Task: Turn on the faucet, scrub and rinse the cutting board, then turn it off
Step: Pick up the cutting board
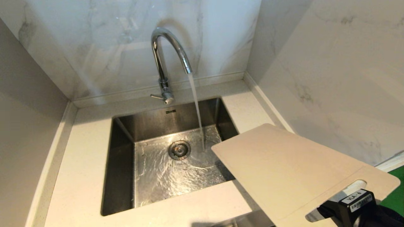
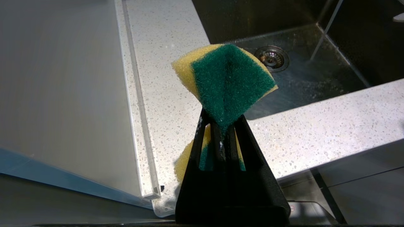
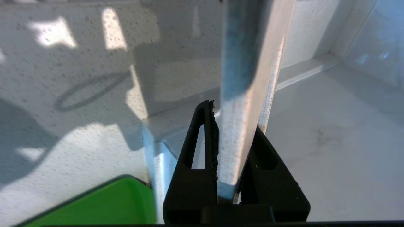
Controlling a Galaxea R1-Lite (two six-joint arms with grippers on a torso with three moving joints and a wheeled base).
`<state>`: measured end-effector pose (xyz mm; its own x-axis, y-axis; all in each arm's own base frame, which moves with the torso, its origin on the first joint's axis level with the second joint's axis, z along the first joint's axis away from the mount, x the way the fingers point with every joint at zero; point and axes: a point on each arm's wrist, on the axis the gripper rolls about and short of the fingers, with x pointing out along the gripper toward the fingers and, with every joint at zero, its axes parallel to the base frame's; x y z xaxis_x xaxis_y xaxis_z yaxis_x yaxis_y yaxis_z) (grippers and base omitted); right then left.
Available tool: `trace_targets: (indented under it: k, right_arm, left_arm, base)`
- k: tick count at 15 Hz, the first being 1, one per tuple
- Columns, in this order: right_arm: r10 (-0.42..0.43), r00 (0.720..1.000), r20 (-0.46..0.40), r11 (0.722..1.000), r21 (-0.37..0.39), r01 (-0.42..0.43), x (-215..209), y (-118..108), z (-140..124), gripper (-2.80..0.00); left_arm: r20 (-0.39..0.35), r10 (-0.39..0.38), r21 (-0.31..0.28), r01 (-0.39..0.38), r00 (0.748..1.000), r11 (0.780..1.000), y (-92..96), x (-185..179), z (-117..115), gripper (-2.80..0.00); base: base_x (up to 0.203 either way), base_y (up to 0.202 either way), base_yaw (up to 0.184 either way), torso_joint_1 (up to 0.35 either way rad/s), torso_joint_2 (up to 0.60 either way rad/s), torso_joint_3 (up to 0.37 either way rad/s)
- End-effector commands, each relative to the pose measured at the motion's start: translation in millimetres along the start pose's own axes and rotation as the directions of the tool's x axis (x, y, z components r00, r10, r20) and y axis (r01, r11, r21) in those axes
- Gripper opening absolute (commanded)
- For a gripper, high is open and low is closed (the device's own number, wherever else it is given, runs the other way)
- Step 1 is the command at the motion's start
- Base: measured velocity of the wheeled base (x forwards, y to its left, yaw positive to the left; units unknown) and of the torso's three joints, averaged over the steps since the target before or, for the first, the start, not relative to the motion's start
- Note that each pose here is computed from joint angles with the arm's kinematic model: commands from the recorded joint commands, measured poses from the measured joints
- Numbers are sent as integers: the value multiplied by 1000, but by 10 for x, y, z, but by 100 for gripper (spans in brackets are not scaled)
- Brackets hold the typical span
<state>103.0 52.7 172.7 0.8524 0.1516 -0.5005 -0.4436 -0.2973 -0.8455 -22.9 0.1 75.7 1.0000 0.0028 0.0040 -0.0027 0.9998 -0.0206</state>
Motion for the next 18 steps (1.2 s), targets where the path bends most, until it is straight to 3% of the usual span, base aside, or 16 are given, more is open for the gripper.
trace_targets:
  k: [1, 8, 11, 18]
  right_arm:
    - [-18, 1000, -1, 999, -48, 18, -14, -28, -5, -280]
    - [-15, 995, 98, 998, -58, 21, 29, -155, 22, -280]
    - [29, 991, 132, 997, -75, -19, 119, -238, 55, -280]
    - [56, 989, 134, 992, -119, -40, 249, -322, 90, -280]
  left_arm:
    - [-1, 0, -1, 0, 1000, 1000, 0, 1, -4, -280]
    - [-1, 0, -1, 0, 1000, 1000, 0, 1, -5, -280]
    - [-2, 0, -1, 0, 1000, 1000, 0, 2, -8, -280]
    - [-1, 0, -1, 0, 1000, 1000, 0, 1, -4, -280]
  base:
    - [0, 0, 0, 0, 0, 0]
    - [0, 0, 0, 0, 0, 0]
    - [0, 0, 0, 0, 0, 0]
    - [0, 0, 0, 0, 0, 0]
